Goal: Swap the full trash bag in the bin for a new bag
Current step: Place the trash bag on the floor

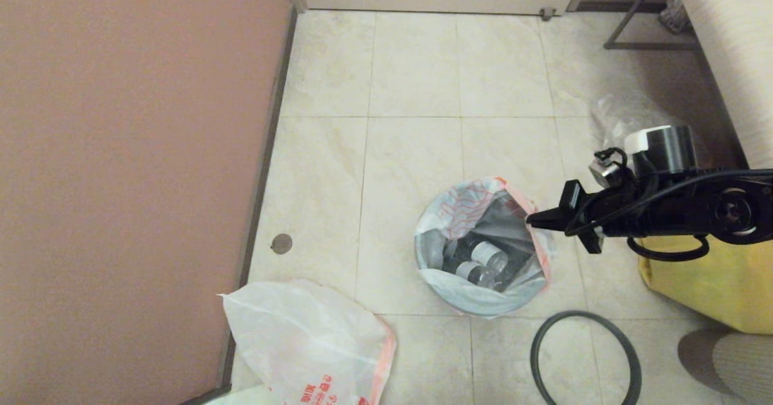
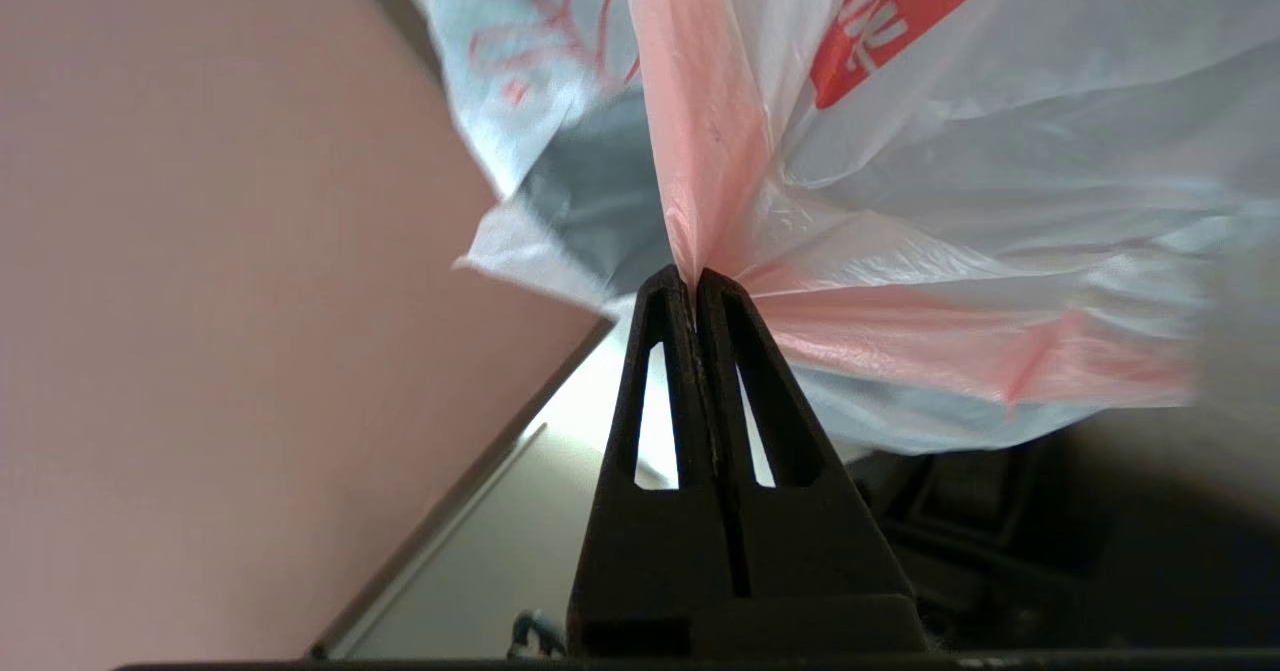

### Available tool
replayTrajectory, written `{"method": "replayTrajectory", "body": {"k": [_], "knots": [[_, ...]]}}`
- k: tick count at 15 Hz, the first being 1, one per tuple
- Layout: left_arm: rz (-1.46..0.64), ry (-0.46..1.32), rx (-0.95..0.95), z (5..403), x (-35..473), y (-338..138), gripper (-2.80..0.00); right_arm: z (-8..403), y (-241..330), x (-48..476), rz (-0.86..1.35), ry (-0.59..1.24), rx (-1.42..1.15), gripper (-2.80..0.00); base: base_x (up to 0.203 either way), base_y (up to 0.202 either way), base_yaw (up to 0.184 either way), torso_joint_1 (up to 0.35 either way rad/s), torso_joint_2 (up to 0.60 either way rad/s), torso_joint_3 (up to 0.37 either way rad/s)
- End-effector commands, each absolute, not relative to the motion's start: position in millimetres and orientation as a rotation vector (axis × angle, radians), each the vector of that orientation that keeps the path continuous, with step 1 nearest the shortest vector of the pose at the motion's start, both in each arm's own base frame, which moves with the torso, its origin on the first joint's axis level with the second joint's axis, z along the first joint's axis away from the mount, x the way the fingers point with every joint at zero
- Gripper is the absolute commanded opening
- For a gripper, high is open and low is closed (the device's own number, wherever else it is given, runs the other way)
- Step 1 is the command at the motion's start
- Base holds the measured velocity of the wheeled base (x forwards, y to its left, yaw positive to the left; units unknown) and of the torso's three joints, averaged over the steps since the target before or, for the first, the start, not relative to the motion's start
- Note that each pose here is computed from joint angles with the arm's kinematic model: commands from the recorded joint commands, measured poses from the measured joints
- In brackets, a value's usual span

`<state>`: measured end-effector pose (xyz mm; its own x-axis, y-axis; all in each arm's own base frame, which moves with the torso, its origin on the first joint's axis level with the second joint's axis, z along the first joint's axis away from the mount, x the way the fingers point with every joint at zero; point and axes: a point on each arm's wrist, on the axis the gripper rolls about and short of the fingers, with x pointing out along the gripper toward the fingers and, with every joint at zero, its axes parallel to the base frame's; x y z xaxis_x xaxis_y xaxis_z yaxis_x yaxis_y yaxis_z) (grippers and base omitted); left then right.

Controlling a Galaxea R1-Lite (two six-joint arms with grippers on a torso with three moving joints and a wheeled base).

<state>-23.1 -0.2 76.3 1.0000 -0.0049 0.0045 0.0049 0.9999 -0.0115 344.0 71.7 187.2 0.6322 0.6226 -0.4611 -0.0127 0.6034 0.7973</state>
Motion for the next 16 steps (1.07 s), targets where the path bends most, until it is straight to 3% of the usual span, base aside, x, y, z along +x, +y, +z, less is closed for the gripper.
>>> {"method": "replayTrajectory", "body": {"k": [1,8,12,15,16], "knots": [[-0.004,-0.003,-0.012,76,-23,0,-2.80,193,79,343,0.442,0.820,0.876,-2.80,0.000,0.000,0.000,0.000,0.00,0.000],[-0.005,-0.003,-0.012,76,-23,0,-2.80,223,77,330,0.567,0.815,0.971,-2.80,0.000,0.000,0.000,0.000,0.00,0.000],[-0.005,-0.003,-0.012,76,-23,0,-2.80,217,52,337,0.484,0.768,0.943,-2.80,0.000,0.000,0.000,0.000,0.00,0.000],[-0.004,-0.003,-0.012,76,-23,0,-2.80,208,49,332,0.311,0.711,0.729,-2.80,0.000,0.000,0.000,0.000,0.00,0.000],[-0.005,-0.003,-0.012,76,-23,0,-2.80,205,56,325,0.262,0.713,0.648,0.00,0.000,0.000,0.000,0.000,0.00,0.000]]}}
